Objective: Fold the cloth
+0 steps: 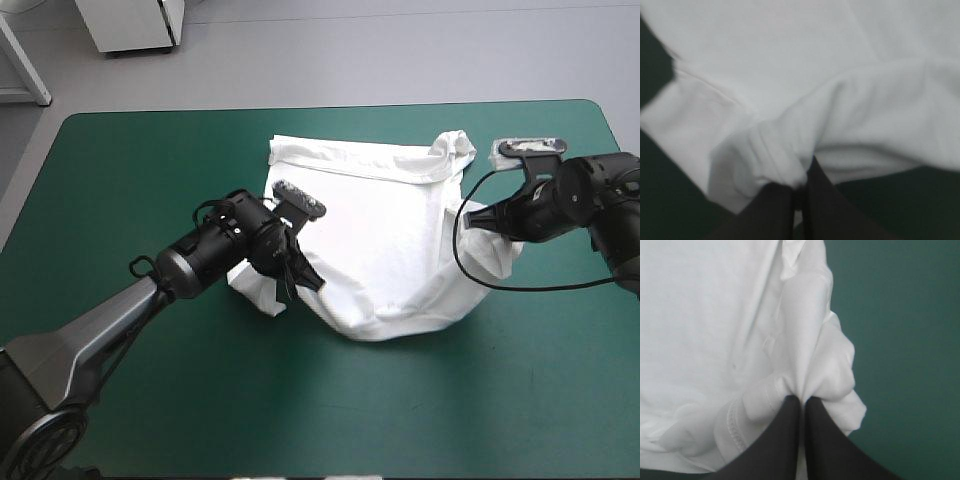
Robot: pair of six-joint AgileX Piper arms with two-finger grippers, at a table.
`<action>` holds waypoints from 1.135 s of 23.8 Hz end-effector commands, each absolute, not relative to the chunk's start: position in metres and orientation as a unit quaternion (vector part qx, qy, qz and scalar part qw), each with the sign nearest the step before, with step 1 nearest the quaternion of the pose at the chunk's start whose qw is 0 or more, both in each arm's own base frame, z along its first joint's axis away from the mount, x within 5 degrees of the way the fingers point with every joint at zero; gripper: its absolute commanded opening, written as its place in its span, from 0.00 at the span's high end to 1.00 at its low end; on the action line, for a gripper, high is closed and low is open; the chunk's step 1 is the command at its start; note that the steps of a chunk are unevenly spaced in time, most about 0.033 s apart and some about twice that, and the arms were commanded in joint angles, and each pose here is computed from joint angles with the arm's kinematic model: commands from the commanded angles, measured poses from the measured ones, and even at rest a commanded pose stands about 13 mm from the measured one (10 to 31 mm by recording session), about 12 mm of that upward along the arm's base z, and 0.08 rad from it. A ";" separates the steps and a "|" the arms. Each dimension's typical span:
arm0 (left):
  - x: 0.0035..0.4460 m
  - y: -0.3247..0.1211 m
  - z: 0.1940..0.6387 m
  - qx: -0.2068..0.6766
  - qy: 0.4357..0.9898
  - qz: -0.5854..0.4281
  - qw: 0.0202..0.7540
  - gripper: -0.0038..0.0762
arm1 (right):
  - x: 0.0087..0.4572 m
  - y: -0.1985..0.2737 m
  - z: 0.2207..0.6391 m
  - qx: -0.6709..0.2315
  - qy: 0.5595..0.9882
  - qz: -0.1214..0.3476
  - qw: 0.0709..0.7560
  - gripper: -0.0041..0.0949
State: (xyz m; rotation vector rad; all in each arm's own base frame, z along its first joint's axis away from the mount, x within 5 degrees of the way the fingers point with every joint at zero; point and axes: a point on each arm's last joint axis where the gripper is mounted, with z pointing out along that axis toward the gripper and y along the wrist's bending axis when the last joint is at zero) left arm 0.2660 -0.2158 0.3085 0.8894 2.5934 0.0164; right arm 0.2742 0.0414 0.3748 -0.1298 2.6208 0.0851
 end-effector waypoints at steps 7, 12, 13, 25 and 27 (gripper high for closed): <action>0.252 -0.164 0.509 0.259 0.818 0.087 0.506 0.96 | 0.238 0.035 0.530 -0.053 0.861 0.045 0.504 0.98; 0.225 -0.139 0.588 0.252 0.722 0.082 0.639 0.96 | 0.202 0.031 0.594 -0.067 0.783 0.045 0.617 0.98; 0.217 -0.134 0.602 0.246 0.700 0.077 0.666 0.96 | 0.194 0.030 0.605 -0.069 0.765 0.048 0.639 0.98; 0.103 -0.086 0.714 0.223 0.353 -0.101 0.903 0.96 | 0.068 0.026 0.710 -0.112 0.448 0.107 0.880 0.97; 0.093 -0.083 0.719 0.222 0.325 -0.117 0.912 0.96 | 0.058 0.026 0.713 -0.114 0.429 0.111 0.889 0.97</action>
